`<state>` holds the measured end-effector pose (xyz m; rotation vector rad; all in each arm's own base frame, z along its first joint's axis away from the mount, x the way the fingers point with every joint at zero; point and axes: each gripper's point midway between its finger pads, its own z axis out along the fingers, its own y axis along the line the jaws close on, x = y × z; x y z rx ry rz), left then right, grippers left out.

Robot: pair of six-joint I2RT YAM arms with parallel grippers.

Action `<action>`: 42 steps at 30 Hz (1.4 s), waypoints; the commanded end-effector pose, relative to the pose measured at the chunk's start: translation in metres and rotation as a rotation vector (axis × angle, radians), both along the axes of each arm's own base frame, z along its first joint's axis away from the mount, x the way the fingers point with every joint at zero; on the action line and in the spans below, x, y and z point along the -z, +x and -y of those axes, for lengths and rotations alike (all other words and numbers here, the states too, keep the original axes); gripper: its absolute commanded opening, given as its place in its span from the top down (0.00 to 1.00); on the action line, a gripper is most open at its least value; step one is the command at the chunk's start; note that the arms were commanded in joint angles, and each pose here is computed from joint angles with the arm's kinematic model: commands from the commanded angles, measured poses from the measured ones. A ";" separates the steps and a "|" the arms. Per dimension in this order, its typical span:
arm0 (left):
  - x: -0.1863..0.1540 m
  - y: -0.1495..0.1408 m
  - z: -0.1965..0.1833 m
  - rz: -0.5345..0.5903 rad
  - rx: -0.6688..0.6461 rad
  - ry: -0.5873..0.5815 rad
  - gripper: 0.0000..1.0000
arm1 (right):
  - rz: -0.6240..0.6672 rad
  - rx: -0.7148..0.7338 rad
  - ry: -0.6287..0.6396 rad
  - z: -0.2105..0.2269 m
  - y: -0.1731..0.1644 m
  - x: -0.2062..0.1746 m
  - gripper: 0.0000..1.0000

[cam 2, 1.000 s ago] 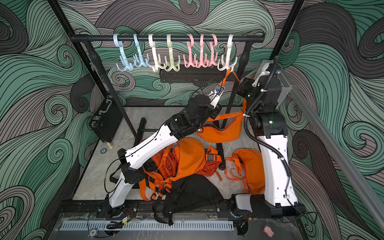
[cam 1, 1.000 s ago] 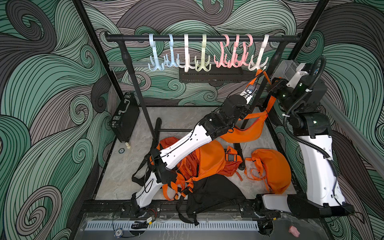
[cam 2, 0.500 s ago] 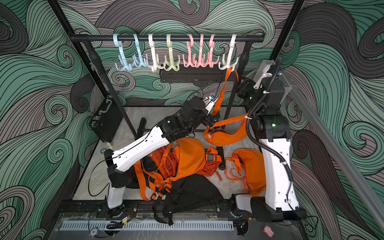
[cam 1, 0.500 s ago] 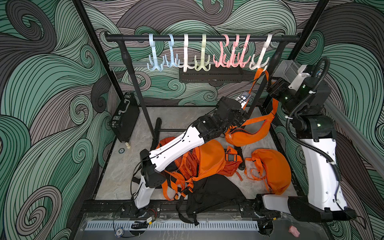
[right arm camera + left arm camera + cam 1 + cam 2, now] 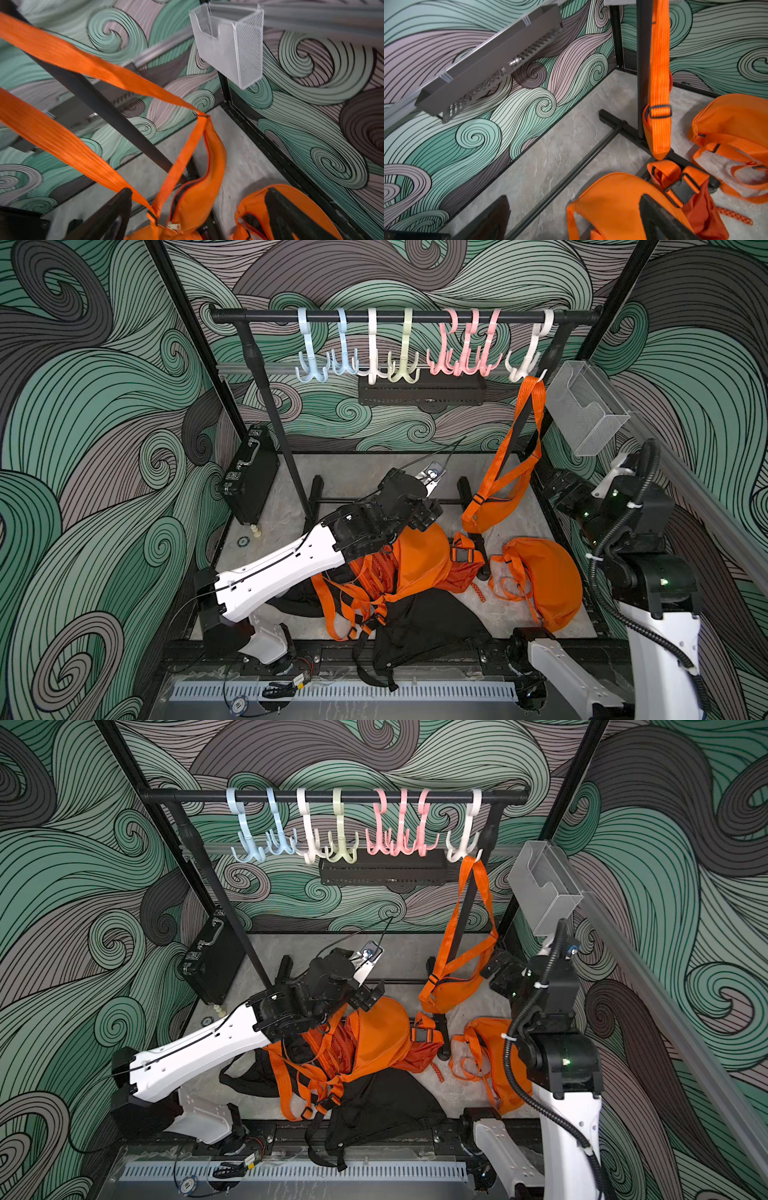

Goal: Hang the bag on a hook
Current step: Pick up the bag from the corner of the board.

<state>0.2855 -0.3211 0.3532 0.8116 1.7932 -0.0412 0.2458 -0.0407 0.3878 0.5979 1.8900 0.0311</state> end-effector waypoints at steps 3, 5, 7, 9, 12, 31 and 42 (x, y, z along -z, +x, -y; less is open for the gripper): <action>0.015 -0.013 -0.041 -0.010 -0.069 -0.001 0.01 | -0.367 0.036 0.072 -0.002 -0.029 0.135 0.01; 0.027 -0.014 -0.050 -0.003 -0.083 0.032 0.01 | -0.481 0.027 0.157 -0.013 -0.036 0.187 0.01; 0.034 -0.013 -0.056 0.014 -0.099 0.048 0.02 | -0.557 0.010 0.241 -0.026 -0.040 0.230 0.03; 0.036 -0.015 -0.059 0.023 -0.101 0.046 0.02 | -0.593 0.005 0.274 -0.032 -0.039 0.258 0.06; 0.038 -0.015 -0.061 0.030 -0.097 0.050 0.02 | -0.617 0.031 0.259 -0.028 -0.035 0.275 0.06; 0.054 -0.019 -0.060 0.024 -0.066 0.075 0.01 | -0.604 -0.041 0.077 -0.020 -0.015 0.278 0.95; 0.032 -0.059 -0.013 -0.046 0.246 -0.045 0.02 | -0.325 -0.354 0.133 -0.071 -0.032 0.110 1.00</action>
